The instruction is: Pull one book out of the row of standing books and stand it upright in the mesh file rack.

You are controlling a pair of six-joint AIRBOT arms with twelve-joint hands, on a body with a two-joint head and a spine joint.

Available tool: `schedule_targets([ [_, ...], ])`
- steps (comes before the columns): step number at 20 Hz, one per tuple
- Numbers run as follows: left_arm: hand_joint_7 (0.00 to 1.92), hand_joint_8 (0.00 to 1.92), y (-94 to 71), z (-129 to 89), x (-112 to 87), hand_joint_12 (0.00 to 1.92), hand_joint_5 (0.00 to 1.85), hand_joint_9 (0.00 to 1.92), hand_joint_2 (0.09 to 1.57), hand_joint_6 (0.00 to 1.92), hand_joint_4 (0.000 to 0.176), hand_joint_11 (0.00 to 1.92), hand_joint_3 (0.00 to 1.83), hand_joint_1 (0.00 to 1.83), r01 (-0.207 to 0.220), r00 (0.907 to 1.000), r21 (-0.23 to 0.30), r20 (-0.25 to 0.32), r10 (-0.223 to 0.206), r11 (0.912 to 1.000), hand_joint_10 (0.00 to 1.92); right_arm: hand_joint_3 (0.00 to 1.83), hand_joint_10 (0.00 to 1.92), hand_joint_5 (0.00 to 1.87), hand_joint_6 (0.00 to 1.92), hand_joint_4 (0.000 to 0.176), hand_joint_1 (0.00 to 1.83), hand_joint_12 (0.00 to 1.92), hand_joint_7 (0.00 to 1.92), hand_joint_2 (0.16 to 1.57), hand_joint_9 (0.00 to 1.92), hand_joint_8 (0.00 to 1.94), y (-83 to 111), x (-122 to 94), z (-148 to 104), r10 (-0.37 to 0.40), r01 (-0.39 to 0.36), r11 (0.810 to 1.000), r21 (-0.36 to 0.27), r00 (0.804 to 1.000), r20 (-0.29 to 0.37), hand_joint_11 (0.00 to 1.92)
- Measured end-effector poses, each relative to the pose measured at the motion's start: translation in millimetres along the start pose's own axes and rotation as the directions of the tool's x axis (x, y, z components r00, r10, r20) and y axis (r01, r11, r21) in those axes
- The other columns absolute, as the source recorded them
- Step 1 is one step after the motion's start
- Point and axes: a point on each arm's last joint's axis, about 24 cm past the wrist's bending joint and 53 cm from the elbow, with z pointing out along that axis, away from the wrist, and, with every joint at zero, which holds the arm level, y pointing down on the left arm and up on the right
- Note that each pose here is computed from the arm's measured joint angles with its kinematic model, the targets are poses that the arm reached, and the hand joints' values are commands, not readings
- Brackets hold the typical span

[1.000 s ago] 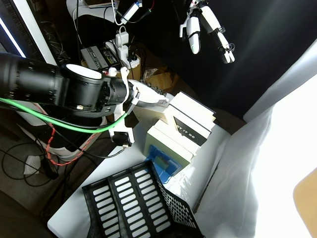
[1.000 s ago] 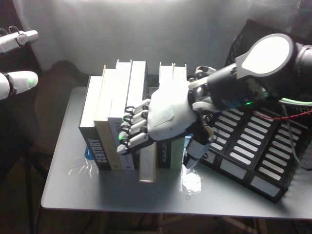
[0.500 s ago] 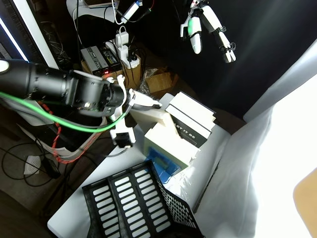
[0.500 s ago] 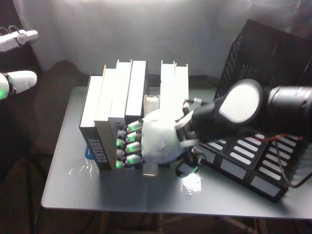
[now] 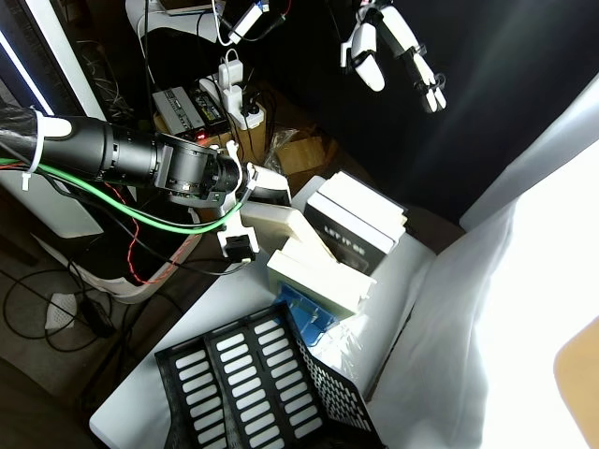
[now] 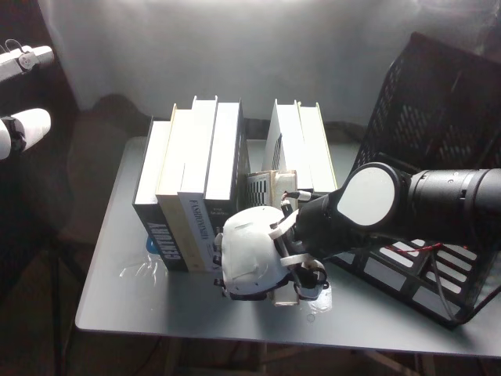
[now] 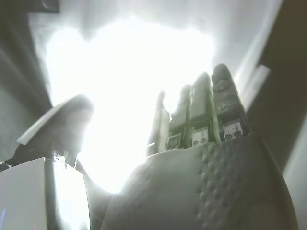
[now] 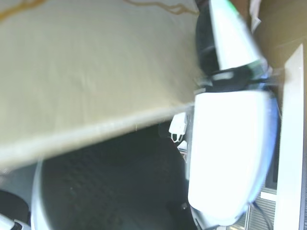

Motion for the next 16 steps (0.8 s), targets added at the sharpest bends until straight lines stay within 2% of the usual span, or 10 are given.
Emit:
schedule_targets([
  [4,0.00,0.00,-1.8,0.0,0.9,0.00,0.11,0.00,1.14,0.00,0.062,0.00,0.46,0.52,-0.003,1.0000,0.007,-0.004,0.003,1.0000,0.00,0.47,1.31,0.76,1.46,0.000,1.36,1.87,1.00,0.94,0.78,1.18,-1.2,0.5,-0.2,0.003,-0.003,1.000,0.001,1.000,-0.001,0.46],
  [7,0.00,0.00,-1.8,0.0,0.9,0.00,0.11,0.00,1.17,0.00,0.055,0.00,0.41,0.56,-0.003,1.0000,0.007,-0.004,0.003,1.0000,0.00,0.92,1.43,0.81,1.48,0.000,1.38,1.91,1.00,0.73,0.85,1.50,-2.6,1.1,-0.5,0.013,-0.013,1.000,0.003,1.000,-0.001,0.59],
  [8,0.00,0.00,-1.8,0.0,0.9,0.00,0.11,0.00,1.17,0.00,0.058,0.00,0.40,0.54,-0.003,1.0000,0.008,-0.004,0.003,1.0000,0.00,1.20,1.64,0.85,1.55,0.000,1.27,1.92,1.03,0.63,0.98,1.66,-2.6,1.1,-0.5,0.013,-0.013,1.000,0.003,1.000,-0.001,0.64],
  [9,0.00,0.00,-1.8,0.0,0.9,0.00,0.10,0.00,1.18,0.00,0.057,0.00,0.40,0.52,-0.003,1.0000,0.007,-0.004,0.003,1.0000,0.00,1.19,1.72,0.91,1.58,0.000,1.14,1.92,1.21,0.63,1.10,1.77,-2.7,1.7,-0.4,0.013,-0.013,1.000,0.003,1.000,-0.002,0.77],
  [10,0.00,0.00,-1.8,0.0,0.9,0.00,0.08,0.00,1.20,0.00,0.055,0.00,0.35,0.52,-0.003,1.0000,0.007,-0.004,0.003,1.0000,0.00,1.21,1.74,0.88,1.69,0.000,1.09,1.92,1.26,0.67,1.11,1.83,-2.8,1.9,-0.4,0.010,-0.010,1.000,0.004,1.000,-0.003,0.70],
  [11,0.00,0.00,-1.8,0.0,0.9,0.00,0.09,0.00,1.21,0.00,0.057,0.00,0.34,0.52,-0.003,1.0000,0.008,-0.004,0.003,1.0000,0.00,1.11,1.63,0.77,1.69,0.000,1.31,1.92,1.01,0.70,0.87,1.74,-2.7,2.9,-0.3,0.006,-0.006,1.000,0.003,1.000,-0.005,0.65],
  [13,0.00,0.00,-1.8,0.0,0.9,0.00,0.11,0.00,1.22,0.02,0.052,0.00,0.34,0.52,-0.003,1.0000,0.008,-0.004,0.003,1.0000,0.00,0.83,1.40,0.78,1.48,0.000,1.37,1.92,1.01,0.77,0.84,1.41,-2.5,3.4,-0.3,0.004,-0.004,1.000,0.002,1.000,-0.007,0.60],
  [14,0.00,0.00,-1.8,0.0,0.9,0.00,0.12,0.00,1.19,0.01,0.055,0.00,0.42,0.51,-0.003,1.0000,0.008,-0.004,0.003,1.0000,0.00,1.22,1.60,0.89,1.52,0.000,1.28,1.92,1.07,0.59,1.03,1.58,-2.6,3.4,-0.3,0.006,-0.006,1.000,0.002,1.000,-0.007,0.68],
  [15,0.00,0.00,-1.8,0.0,0.9,0.00,0.12,0.00,1.16,0.01,0.055,0.00,0.49,0.50,-0.003,1.0000,0.007,-0.004,0.003,1.0000,0.00,1.19,1.76,0.91,1.58,0.000,1.13,1.92,1.21,0.63,1.11,1.80,-2.8,4.5,-0.2,0.007,-0.007,1.000,0.003,1.000,-0.008,0.80],
  [16,0.00,0.00,-1.9,0.0,0.9,0.00,0.11,0.00,1.14,0.00,0.054,0.00,0.51,0.49,-0.003,1.0000,0.008,-0.004,0.003,1.0000,0.00,1.10,1.83,0.86,1.62,0.000,1.09,1.92,1.17,0.71,1.03,1.85,-3.0,6.6,0.2,0.012,-0.012,1.000,0.005,1.000,-0.009,0.72],
])
